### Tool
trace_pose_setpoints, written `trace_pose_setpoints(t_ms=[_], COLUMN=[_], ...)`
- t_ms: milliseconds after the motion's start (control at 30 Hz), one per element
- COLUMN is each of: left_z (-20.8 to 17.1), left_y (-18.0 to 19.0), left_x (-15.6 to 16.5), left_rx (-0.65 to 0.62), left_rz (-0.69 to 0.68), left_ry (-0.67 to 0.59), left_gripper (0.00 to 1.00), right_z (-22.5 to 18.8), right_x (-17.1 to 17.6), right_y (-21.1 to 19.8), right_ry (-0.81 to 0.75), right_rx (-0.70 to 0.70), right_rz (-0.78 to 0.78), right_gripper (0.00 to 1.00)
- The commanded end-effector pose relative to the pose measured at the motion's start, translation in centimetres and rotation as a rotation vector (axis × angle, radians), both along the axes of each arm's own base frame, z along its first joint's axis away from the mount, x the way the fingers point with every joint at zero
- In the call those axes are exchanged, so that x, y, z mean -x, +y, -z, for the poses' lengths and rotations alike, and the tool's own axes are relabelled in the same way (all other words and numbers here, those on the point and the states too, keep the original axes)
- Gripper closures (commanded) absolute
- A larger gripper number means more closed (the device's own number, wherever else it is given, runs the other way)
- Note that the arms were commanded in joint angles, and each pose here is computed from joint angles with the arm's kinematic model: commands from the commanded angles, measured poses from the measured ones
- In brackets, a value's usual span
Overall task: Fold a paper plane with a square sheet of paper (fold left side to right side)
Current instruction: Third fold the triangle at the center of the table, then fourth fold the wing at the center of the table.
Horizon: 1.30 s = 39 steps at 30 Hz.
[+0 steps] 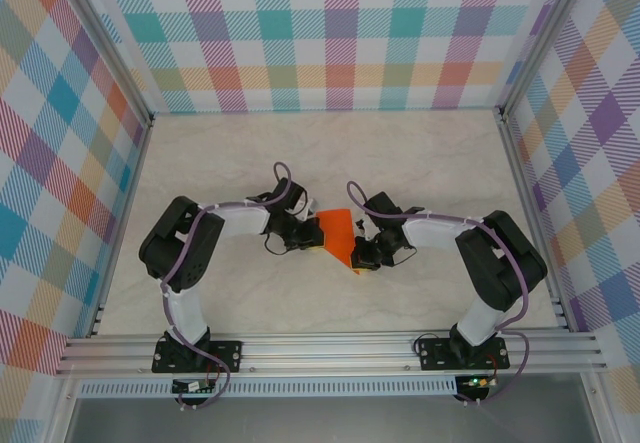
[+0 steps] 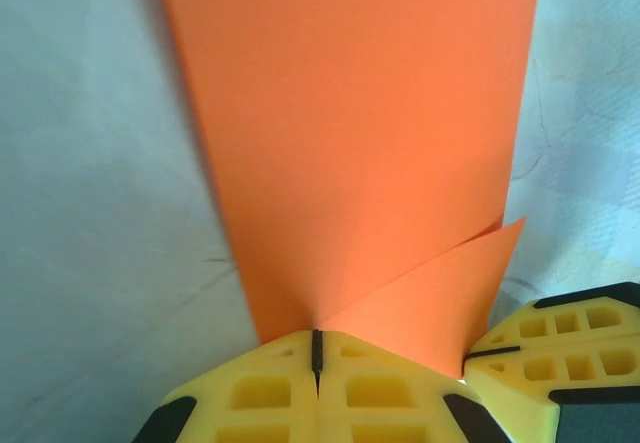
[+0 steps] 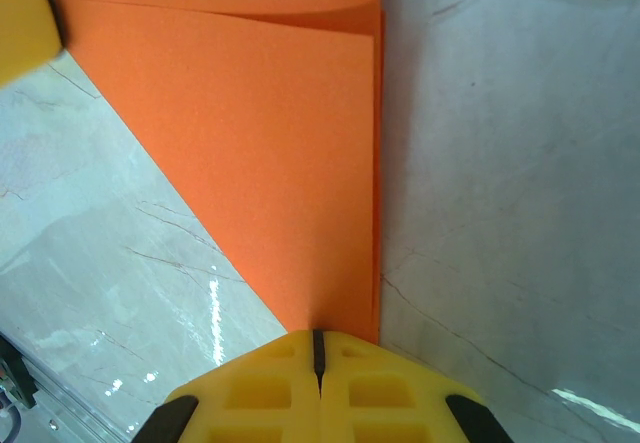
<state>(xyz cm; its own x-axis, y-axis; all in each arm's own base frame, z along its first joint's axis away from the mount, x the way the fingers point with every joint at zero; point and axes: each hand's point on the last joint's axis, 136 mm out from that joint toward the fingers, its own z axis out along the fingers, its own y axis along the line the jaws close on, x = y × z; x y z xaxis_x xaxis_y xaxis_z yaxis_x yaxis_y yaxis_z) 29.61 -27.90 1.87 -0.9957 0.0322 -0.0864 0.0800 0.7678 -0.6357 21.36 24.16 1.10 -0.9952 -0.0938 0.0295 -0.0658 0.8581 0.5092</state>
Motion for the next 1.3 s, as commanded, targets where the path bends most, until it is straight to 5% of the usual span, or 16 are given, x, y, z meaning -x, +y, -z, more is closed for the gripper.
trace_pose_setpoints(t_ms=[0,367,800,1267], left_z=[3.3,-0.8,-6.5,-5.1], left_y=[5.3,6.6,4.2,-2.2], left_x=[-1.0,-1.6,1.0,-0.7], left_rx=[-0.166,-0.095,0.129,0.180], left_rz=[-0.090,-0.143,-0.225,-0.145], left_ry=[0.022,-0.044,-0.110,-0.080], left_gripper=[0.98,0.92,0.58,0.50], right_z=[3.3,0.3,-5.8,-2.7], right_x=[2.6,0.7,-3.4,-6.4], right_y=[-3.6,-1.3,-2.5,-1.9], right_ry=[0.087,-0.011,-0.267,-0.281], right_rx=[0.185,0.052,0.131,0.167], right_rz=[-0.006,-0.012,-0.027,-0.007], right_gripper=[1.00,0.99,0.56,0.55])
